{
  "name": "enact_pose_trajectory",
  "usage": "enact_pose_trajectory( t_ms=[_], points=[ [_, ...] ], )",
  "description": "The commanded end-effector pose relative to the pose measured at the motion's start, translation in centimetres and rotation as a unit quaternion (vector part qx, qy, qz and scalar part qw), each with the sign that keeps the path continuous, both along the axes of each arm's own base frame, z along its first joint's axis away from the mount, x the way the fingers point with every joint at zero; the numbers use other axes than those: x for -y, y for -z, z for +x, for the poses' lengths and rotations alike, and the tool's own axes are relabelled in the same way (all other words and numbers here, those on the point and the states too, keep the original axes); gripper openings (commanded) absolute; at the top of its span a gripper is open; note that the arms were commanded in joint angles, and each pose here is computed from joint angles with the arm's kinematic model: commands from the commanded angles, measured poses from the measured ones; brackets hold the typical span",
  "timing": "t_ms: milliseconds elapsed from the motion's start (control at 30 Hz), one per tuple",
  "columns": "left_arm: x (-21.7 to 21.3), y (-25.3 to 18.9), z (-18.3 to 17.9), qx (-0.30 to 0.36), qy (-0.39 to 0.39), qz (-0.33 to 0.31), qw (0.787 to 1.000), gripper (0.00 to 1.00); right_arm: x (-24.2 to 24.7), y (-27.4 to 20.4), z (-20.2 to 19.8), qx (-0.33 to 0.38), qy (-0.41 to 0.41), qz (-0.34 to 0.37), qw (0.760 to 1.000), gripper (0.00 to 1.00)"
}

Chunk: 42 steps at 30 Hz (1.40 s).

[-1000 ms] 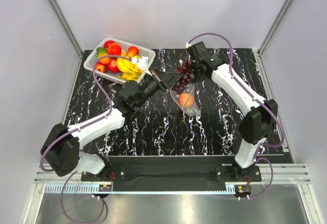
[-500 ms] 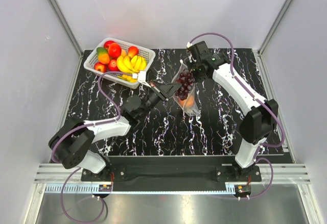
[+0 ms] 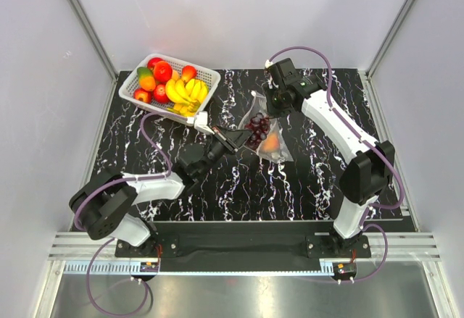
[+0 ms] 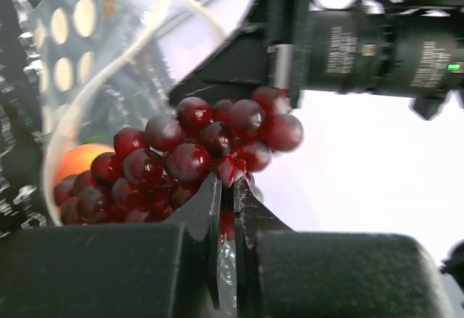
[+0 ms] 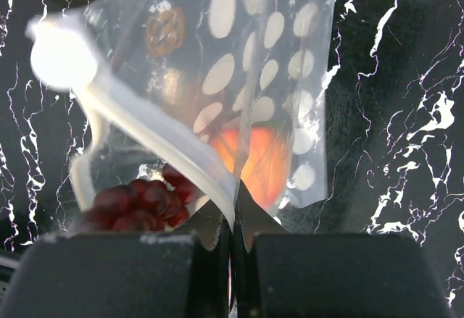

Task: Place the food in the zip-top bag and seal the zipper
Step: Place the fake fruit in the zipper food storage bag.

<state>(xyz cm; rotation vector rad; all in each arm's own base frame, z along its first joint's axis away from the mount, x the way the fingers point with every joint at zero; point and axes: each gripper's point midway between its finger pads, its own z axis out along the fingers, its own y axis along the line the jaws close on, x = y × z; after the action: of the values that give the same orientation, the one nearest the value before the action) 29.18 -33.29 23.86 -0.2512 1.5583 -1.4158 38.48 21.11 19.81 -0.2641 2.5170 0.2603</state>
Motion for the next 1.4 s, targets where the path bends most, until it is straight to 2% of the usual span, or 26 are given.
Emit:
enact_pose_trajectory(
  t_ms=[0, 233, 533, 700, 733, 867, 933, 967, 1000, 1100, 1133, 1233, 1367],
  points=[
    [-1.5, -1.0, 0.6, 0.010, -0.046, -0.009, 0.999, 0.01, -0.2, -2.7, 0.0, 0.028, -0.003, 0.024, 0.999, 0.00],
    [-2.2, -1.3, 2.1, -0.002, -0.087, 0.053, 0.995, 0.03, -0.2, -2.3, -0.6, 0.023, -0.015, 0.024, 0.999, 0.00],
    [1.9, -1.3, 3.0, -0.014, -0.029, 0.128, 0.991, 0.08, -1.1, -2.9, -1.3, 0.019, -0.037, 0.046, 0.998, 0.00],
    [0.7, 0.2, 4.2, -0.037, -0.068, 0.193, 0.978, 0.14, -1.1, -3.5, -1.7, 0.024, -0.043, 0.052, 0.997, 0.00],
    [0.9, -0.6, 5.0, -0.022, -0.078, 0.213, 0.974, 0.15, -1.1, -3.6, -1.9, 0.024, -0.044, 0.051, 0.997, 0.00],
    [2.8, 1.6, 6.2, -0.046, -0.047, 0.301, 0.951, 0.18, -1.5, -3.4, -2.1, 0.021, -0.051, 0.051, 0.997, 0.00],
    [3.6, 1.9, 6.3, -0.048, -0.028, 0.312, 0.949, 0.19, -1.4, -3.4, -2.1, 0.022, -0.048, 0.048, 0.997, 0.00],
    [4.1, 2.3, 6.4, -0.051, -0.021, 0.319, 0.946, 0.21, -1.4, -3.5, -2.1, 0.023, -0.047, 0.046, 0.998, 0.00],
    [4.5, 2.6, 6.2, -0.053, -0.008, 0.322, 0.945, 0.38, -1.2, -3.4, -2.0, 0.022, -0.044, 0.042, 0.998, 0.00],
    [4.6, 2.5, 5.9, -0.045, 0.007, 0.336, 0.941, 0.60, -0.8, -3.6, -2.0, 0.027, -0.037, 0.035, 0.998, 0.00],
    [4.4, 2.3, 5.8, -0.040, 0.006, 0.337, 0.941, 0.71, -0.7, -3.5, -1.9, 0.027, -0.036, 0.033, 0.998, 0.00],
    [3.2, 1.0, 5.4, -0.027, -0.009, 0.336, 0.941, 0.79, -0.6, -3.5, -1.8, 0.029, -0.034, 0.030, 0.999, 0.00],
    [2.0, -0.5, 4.8, -0.011, -0.018, 0.340, 0.940, 0.81, -0.6, -3.7, -1.8, 0.033, -0.033, 0.031, 0.998, 0.00]
  ],
)
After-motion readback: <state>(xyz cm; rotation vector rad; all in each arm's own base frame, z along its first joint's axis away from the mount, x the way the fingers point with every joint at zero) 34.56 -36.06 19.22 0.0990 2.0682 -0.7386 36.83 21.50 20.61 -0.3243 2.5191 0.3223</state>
